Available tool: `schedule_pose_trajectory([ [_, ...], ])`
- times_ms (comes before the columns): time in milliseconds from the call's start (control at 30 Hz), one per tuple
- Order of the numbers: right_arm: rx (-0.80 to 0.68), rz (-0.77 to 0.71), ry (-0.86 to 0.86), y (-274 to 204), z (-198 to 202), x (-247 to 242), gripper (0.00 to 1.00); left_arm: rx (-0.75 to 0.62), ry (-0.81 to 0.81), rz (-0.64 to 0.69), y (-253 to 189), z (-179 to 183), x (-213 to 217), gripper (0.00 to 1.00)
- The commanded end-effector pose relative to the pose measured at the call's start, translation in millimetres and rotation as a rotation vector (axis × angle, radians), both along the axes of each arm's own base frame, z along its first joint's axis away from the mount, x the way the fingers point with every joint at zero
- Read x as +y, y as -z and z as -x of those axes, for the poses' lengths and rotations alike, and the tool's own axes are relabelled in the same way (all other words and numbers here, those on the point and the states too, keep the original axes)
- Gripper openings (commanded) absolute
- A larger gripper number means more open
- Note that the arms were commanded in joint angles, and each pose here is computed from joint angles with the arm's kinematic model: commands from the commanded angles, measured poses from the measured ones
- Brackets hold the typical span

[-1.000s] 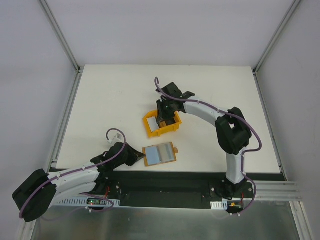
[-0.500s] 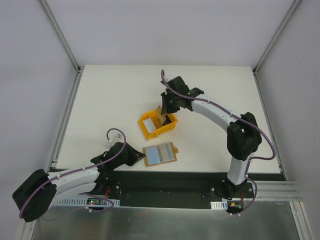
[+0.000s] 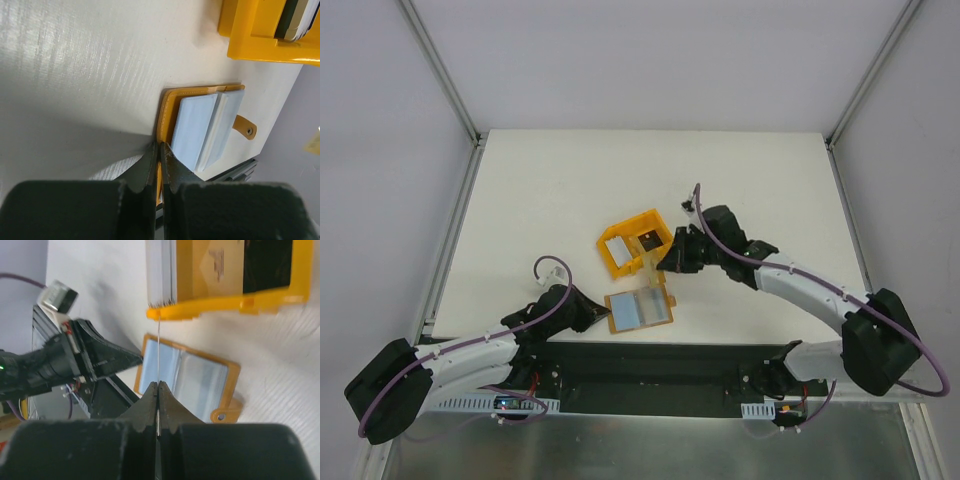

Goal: Put the credit cards into the card holder
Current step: Pick up the credit card from the storage box, then insert the credit card into the card holder.

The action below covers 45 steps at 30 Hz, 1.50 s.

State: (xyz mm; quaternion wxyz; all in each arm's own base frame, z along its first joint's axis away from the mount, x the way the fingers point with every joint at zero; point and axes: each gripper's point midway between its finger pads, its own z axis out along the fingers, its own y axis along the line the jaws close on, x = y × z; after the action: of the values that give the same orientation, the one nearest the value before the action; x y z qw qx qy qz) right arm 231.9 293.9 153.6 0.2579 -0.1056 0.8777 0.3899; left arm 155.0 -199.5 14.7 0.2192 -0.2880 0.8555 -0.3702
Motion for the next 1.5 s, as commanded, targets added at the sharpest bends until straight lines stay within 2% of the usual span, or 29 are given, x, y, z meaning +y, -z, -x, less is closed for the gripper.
schedule_pose_trajectory([
  [0,0.095,-0.137,-0.022,14,26,20,0.00,0.035,0.002,-0.064,22,9,14,0.00],
  [233,0.209,-0.163,-0.024,60,50,36,0.00,0.041,0.003,-0.065,22,10,14,0.00],
  [1000,0.315,-0.045,0.004,132,78,29,0.00,0.050,-0.004,-0.057,23,11,14,0.00],
  [1200,0.326,-0.023,0.019,142,83,26,0.00,0.051,-0.009,-0.055,24,12,15,0.00],
  [1467,0.225,-0.005,0.078,139,64,24,0.01,0.056,-0.001,-0.051,23,13,14,0.00],
])
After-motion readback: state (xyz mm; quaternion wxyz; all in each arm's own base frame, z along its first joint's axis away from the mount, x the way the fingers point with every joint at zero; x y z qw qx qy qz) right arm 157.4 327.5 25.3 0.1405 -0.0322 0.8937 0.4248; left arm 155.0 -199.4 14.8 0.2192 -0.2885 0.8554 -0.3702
